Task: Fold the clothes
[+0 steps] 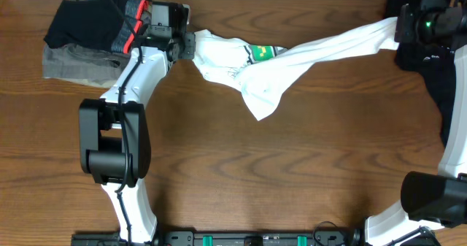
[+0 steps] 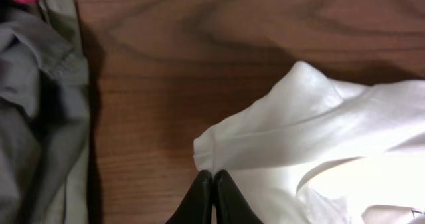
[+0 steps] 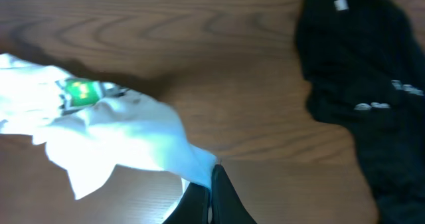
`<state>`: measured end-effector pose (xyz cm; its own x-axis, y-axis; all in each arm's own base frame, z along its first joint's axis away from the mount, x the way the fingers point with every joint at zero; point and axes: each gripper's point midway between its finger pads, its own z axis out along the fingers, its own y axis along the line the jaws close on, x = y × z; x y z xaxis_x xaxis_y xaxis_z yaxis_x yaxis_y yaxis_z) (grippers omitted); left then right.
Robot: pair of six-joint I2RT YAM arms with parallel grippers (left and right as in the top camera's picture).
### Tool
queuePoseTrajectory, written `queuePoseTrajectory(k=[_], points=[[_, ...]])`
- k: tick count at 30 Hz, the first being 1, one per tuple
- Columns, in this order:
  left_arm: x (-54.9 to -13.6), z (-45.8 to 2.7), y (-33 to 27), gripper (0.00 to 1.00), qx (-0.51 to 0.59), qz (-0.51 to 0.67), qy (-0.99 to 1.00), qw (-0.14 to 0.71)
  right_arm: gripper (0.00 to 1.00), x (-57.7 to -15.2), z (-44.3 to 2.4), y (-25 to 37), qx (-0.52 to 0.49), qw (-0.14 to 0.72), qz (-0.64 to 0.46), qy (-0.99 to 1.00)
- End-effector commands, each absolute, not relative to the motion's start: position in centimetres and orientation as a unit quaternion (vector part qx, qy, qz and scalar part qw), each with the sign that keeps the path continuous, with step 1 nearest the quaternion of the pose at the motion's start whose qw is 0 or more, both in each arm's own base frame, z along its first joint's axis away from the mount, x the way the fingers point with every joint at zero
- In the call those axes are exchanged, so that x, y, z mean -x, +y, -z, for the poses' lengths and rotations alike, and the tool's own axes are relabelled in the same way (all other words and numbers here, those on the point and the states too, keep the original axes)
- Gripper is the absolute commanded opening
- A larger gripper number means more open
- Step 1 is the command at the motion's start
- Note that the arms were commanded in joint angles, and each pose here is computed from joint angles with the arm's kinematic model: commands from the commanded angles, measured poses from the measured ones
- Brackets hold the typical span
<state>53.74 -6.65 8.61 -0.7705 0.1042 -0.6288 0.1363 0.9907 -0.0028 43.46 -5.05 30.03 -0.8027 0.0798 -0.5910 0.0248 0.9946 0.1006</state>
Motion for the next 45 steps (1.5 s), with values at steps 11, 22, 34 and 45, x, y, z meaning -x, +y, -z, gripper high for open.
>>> queuePoseTrajectory(k=[11, 22, 34, 45], points=[[-54.1, -9.0, -0.3, 0.06, -0.018, -0.003, 0.942, 0.336, 0.01, -44.4, -24.7, -12.8, -0.106, 0.254, 0.020, 0.961], [-54.7, -10.5, 3.0, 0.06, 0.001, -0.018, 0.935, 0.355, 0.01, -45.4, -22.6, -16.2, -0.136, 0.255, 0.013, 0.957], [-54.2, -22.8, 2.8, 0.06, 0.000, -0.023, 0.882, 0.470, 0.01, -45.4, -22.8, -16.2, -0.138, 0.262, -0.006, 0.955], [-53.0, -22.6, 0.3, 0.98, -0.009, -0.003, 0.893, 0.450, 0.01, -45.5, -22.8, -15.7, -0.134, 0.263, -0.021, 0.955]])
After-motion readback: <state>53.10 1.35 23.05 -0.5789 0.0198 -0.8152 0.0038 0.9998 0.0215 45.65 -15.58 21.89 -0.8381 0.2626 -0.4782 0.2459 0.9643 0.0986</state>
